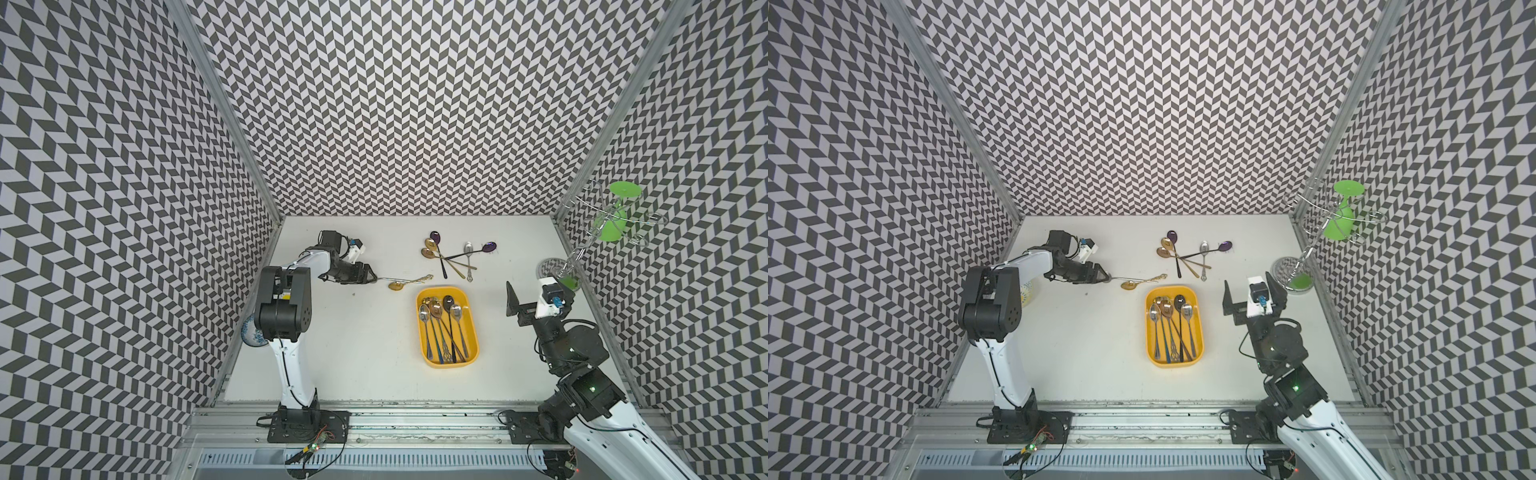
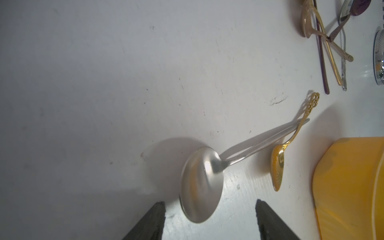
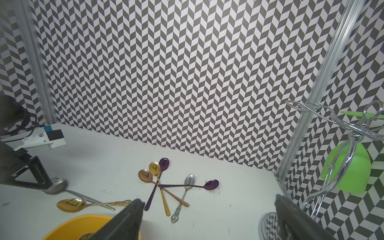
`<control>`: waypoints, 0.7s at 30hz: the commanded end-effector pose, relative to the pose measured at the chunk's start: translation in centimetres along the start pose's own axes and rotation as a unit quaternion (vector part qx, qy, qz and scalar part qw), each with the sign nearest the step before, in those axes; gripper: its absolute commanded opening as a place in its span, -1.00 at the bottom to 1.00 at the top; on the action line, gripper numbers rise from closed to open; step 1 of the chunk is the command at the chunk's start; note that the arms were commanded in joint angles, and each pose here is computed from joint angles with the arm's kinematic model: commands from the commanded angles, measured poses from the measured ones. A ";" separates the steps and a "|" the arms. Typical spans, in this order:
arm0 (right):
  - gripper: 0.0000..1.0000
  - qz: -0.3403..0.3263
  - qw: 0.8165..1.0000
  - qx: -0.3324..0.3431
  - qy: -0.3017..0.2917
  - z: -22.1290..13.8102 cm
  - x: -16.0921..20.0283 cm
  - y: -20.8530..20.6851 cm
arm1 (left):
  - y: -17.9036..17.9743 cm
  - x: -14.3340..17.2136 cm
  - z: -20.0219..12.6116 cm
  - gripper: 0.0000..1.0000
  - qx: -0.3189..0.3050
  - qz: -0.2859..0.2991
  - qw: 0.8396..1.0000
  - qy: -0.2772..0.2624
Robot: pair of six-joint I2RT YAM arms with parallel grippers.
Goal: Put the spoon into the storage box
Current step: Pick up the spoon from the center of the board.
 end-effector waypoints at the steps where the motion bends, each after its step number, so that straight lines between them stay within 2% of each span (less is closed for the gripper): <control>1: 0.99 0.012 1.000 0.007 -0.022 -0.1 -0.5 -0.2 | 0.6 -0.3 0.3 0.31 0.017 -0.009 1.000 0.006; 2: 0.99 0.012 1.000 0.007 -0.021 -0.1 -0.4 -0.2 | 0.7 -0.3 0.5 0.30 0.018 -0.010 1.000 0.007; 5: 0.99 0.014 1.000 -0.007 -0.026 -0.2 -0.6 0.0 | 1.1 -0.1 1.2 0.08 0.034 -0.019 0.999 0.012; 8: 0.99 0.012 1.000 0.007 -0.022 -0.1 -0.3 -0.2 | 1.5 -0.1 1.4 0.01 0.031 -0.020 0.999 0.015; 12: 0.99 0.014 0.999 -0.012 -0.027 -0.2 -0.4 0.1 | 2.1 -0.2 1.7 -0.24 0.040 -0.032 0.999 0.017; 16: 0.99 0.013 1.000 -0.005 -0.022 -0.1 -0.2 0.0 | 2.3 -0.5 1.4 -0.52 0.040 -0.032 0.999 0.011; 21: 0.99 0.017 0.999 -0.015 -0.027 -0.3 -0.3 0.1 | 2.3 -1.0 0.8 -0.72 0.044 -0.032 0.998 0.004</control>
Point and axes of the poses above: each gripper's point midway between its finger pads, its own z axis out along the fingers, its own y axis along the line the jaws close on, x = y × z, the point moved 9 cm from there along -z, back along the fingers, and after that the axes turned 13 degrees about z, right-handed, at the moved point
